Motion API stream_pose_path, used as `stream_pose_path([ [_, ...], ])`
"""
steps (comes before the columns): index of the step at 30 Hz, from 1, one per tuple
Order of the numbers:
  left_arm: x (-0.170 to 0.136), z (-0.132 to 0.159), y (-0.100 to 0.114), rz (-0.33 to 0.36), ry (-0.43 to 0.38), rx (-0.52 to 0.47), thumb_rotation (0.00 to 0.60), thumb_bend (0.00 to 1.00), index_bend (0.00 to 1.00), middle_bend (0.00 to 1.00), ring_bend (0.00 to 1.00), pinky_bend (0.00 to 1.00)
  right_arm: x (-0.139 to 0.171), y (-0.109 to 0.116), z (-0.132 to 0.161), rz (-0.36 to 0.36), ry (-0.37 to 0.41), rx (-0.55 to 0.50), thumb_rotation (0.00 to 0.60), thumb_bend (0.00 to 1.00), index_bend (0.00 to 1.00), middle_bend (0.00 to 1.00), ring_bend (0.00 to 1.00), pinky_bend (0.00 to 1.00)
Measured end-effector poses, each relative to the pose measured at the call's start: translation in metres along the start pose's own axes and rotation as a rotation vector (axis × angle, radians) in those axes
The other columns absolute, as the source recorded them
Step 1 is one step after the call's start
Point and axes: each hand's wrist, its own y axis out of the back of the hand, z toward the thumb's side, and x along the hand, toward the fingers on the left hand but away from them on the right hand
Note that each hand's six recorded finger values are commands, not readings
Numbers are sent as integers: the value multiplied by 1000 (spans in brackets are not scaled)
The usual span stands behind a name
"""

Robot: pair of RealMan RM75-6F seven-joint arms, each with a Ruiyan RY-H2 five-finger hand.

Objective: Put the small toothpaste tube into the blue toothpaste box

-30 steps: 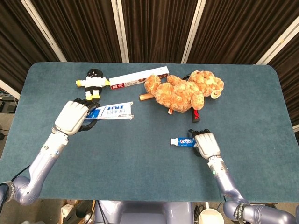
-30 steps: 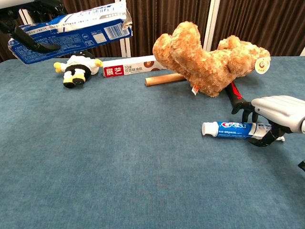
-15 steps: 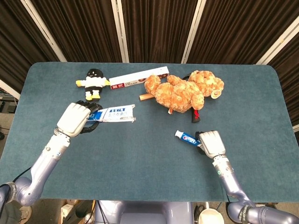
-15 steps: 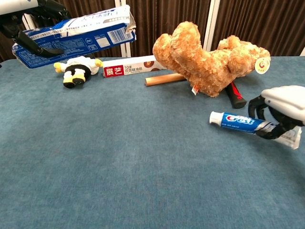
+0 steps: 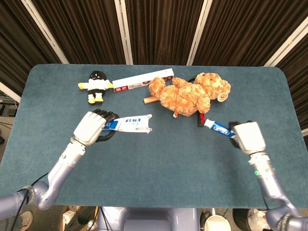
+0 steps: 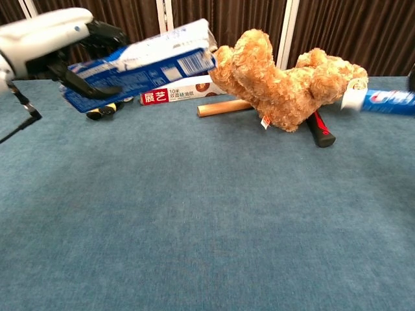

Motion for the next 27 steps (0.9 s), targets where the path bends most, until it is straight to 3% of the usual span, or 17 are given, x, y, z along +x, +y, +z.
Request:
stream_pose_path([
  [5, 18, 14, -20, 37, -31, -47, 600, 444, 369, 506, 464, 443, 3, 44, -30, -53, -11, 52, 600, 360, 707, 742, 729, 593],
  [11, 42, 35, -40, 79, -59, -111, 600, 444, 360, 497, 457, 443, 8, 85, -33, -102, 29, 83, 600, 360, 707, 743, 729, 593],
  [20, 68, 65, -54, 163, -100, -210, 600, 445, 354, 489, 454, 443, 11, 116, -16, -152, 101, 115, 600, 360, 708, 743, 729, 593],
  [27, 83, 71, -49, 206, -82, -251, 600, 444, 352, 488, 453, 443, 13, 128, -11, -173, 121, 132, 600, 360, 707, 742, 729, 593],
])
